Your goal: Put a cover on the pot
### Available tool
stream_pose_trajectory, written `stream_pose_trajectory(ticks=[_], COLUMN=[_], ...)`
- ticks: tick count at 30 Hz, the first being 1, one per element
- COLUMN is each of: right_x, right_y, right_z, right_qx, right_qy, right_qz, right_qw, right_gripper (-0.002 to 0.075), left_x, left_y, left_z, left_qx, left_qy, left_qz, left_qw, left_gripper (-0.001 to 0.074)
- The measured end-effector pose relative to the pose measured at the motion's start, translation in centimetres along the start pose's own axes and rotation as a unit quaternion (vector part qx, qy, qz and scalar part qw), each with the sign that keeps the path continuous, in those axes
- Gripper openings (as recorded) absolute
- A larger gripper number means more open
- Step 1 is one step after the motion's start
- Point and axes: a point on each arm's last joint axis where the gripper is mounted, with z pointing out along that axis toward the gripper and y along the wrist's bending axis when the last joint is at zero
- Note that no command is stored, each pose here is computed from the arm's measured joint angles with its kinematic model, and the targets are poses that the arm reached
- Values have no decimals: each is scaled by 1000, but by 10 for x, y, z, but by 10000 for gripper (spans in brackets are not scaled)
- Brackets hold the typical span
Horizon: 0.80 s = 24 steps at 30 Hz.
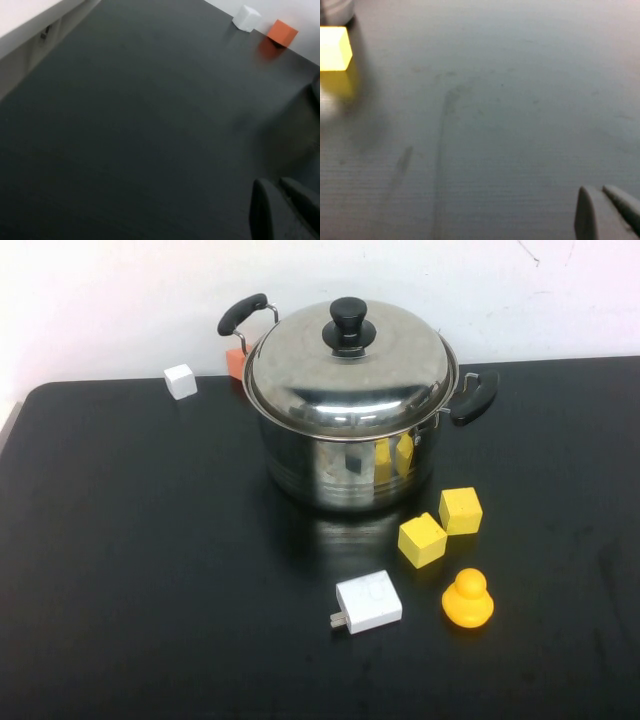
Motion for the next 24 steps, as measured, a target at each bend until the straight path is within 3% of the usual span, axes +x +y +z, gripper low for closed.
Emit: stream_pose_trajectory(ticks=[5, 13, 24], right_x=[0, 0, 0], right_y=[0, 0, 0], right_z=[0, 0, 0], right_qx=[0, 0, 0], right_qy=[0, 0, 0], right_qz=[0, 0, 0], right_qw=[1000, 1000, 1000], right_gripper=[-2, -2, -2], left_x=[0, 1, 2], left_y=[0, -2, -2], left_z=[0, 0, 0], left_qx=[0, 12, 14], left_qy=[0, 6, 7], left_qz=[8, 93, 105], left_qw=[1000, 996, 994], left_gripper=[-1, -1, -1])
